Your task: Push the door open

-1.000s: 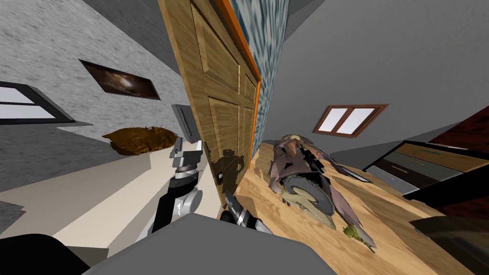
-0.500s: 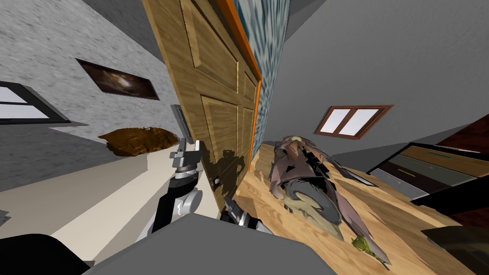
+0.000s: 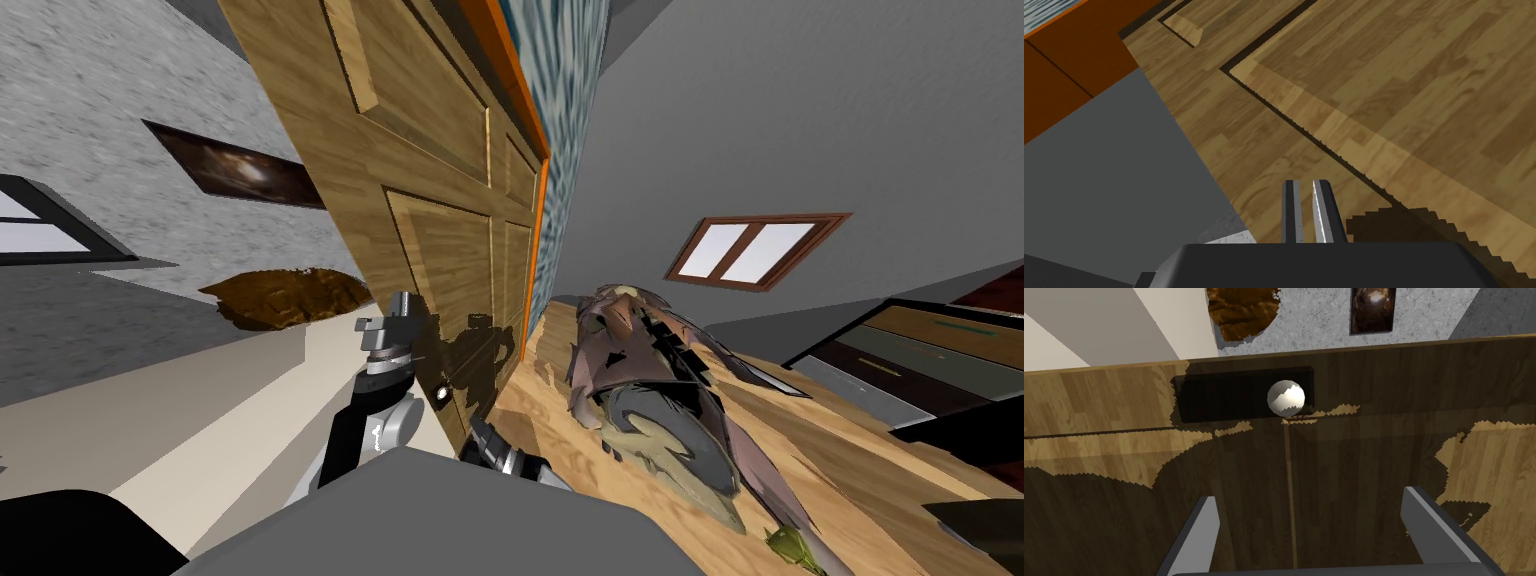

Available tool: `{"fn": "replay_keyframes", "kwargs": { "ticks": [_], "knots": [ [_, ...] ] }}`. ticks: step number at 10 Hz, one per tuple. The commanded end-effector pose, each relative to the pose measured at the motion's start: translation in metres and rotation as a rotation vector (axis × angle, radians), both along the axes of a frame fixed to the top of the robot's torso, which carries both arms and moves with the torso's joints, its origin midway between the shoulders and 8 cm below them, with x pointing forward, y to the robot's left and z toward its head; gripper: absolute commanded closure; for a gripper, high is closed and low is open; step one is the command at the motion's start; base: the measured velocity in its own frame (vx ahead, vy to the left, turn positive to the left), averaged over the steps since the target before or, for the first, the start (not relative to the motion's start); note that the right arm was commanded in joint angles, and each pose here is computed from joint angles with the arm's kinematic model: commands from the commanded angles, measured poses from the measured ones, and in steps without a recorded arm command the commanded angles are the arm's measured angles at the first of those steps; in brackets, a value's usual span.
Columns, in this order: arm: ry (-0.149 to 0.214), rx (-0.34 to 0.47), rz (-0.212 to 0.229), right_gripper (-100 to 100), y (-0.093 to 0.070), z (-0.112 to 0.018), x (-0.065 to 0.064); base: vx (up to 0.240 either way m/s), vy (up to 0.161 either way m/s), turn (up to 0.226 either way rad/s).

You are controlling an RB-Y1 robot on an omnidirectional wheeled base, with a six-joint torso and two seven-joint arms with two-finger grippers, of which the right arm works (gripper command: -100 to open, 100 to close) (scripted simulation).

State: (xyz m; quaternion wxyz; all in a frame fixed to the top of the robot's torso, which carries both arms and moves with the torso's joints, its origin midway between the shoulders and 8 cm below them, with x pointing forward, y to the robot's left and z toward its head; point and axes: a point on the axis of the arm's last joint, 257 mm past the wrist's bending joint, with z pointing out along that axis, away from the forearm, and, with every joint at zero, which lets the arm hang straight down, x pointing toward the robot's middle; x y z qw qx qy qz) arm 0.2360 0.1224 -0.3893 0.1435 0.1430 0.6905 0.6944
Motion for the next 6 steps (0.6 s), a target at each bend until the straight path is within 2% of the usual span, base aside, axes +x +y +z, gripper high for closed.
{"fn": "replay_keyframes", "kwargs": {
  "ticks": [1,6],
  "knots": [
    [-0.001,0.001,-0.003,-100,0.0003,0.0,0.001,0.06,0.14,0.02],
    [-0.004,0.001,-0.019,-100,0.0006,-0.0013,0.0062,0.068,0.175,0.03]
  ]
}}
